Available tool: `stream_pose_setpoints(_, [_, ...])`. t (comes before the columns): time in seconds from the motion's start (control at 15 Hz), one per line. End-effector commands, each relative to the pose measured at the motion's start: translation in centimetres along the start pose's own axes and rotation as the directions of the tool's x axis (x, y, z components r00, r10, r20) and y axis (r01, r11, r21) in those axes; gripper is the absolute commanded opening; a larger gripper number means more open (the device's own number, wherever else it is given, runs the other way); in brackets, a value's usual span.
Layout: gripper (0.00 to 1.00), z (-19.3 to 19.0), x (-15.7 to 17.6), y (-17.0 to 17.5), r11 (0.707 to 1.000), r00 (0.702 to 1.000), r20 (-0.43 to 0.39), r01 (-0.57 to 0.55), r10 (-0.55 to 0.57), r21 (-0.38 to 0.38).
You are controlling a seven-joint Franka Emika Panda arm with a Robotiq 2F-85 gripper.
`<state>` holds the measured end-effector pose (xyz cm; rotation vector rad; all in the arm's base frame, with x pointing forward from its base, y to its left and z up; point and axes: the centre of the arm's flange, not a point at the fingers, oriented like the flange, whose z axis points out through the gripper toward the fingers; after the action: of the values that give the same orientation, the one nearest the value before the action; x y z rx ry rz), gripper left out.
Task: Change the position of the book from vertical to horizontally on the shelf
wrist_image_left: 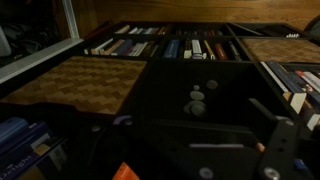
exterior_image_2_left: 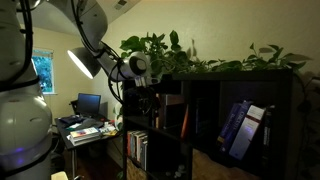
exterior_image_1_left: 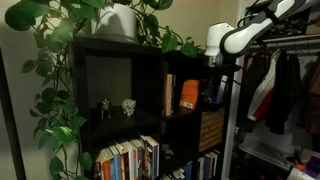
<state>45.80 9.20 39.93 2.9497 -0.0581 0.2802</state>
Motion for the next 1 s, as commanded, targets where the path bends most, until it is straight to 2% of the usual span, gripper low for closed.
stream_pose_setpoints(0.0, [1.00, 1.2, 1.5, 3.0, 0.999, 0.993, -0.116, 0.017, -0.013, 0.039])
stream_pose_setpoints(0.33, [1.00, 2.8, 4.0, 5.9, 0.994, 0.962, -0.268, 0.081, -0.059, 0.072])
stream_pose_setpoints(0.4, [1.00, 2.9, 4.3, 6.1, 0.997, 0.960, -0.275, 0.062, -0.046, 0.049])
stream_pose_setpoints(0.47, [1.00, 2.2, 3.9, 5.5, 0.996, 0.970, -0.241, 0.059, -0.039, 0.074])
stream_pose_setpoints(0.93, [1.00, 2.9, 4.3, 6.3, 0.995, 0.962, -0.269, 0.068, -0.045, 0.077])
